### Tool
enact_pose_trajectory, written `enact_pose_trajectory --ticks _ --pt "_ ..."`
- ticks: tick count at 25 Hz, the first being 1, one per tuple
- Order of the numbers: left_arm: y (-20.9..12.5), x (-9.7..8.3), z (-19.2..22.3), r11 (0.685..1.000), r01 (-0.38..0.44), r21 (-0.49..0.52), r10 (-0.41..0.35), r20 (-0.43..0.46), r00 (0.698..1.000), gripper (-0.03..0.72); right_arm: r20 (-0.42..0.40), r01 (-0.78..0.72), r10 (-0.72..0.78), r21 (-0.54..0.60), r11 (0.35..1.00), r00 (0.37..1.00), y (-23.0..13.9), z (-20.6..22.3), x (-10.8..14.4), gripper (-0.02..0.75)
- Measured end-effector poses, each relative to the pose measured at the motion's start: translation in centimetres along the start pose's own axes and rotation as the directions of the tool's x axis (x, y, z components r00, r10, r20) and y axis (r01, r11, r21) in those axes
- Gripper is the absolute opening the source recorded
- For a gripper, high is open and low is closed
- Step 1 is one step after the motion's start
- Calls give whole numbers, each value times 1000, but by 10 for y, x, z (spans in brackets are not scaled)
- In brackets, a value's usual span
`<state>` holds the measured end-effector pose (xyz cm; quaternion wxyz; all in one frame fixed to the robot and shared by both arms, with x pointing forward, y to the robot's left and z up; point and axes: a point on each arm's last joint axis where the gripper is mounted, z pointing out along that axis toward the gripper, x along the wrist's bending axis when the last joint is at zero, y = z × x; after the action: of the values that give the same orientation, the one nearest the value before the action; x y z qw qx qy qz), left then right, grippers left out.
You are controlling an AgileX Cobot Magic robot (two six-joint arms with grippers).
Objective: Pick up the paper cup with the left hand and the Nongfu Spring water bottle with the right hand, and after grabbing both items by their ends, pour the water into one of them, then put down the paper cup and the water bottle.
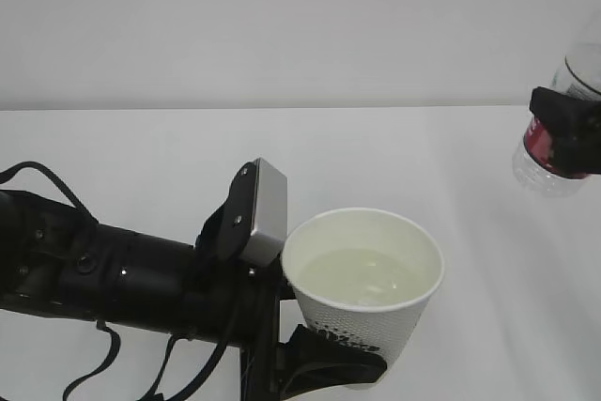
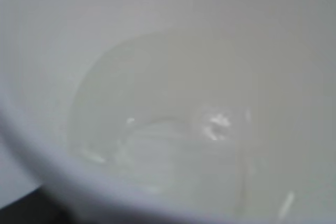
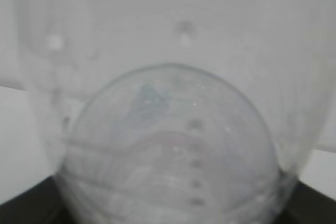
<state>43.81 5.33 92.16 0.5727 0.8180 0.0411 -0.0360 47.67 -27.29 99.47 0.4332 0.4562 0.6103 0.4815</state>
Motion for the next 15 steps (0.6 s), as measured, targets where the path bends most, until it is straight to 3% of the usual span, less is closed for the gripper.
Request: enact_pose_trajectory --ticks 10,15 --pt "0 0 0 1000 0 0 0 0 1000 501 117 -33 28 36 999 993 -18 -11 -7 485" --pt "0 0 0 1000 0 0 0 0 1000 501 125 -27 22 42 999 992 -20 -13 -8 485"
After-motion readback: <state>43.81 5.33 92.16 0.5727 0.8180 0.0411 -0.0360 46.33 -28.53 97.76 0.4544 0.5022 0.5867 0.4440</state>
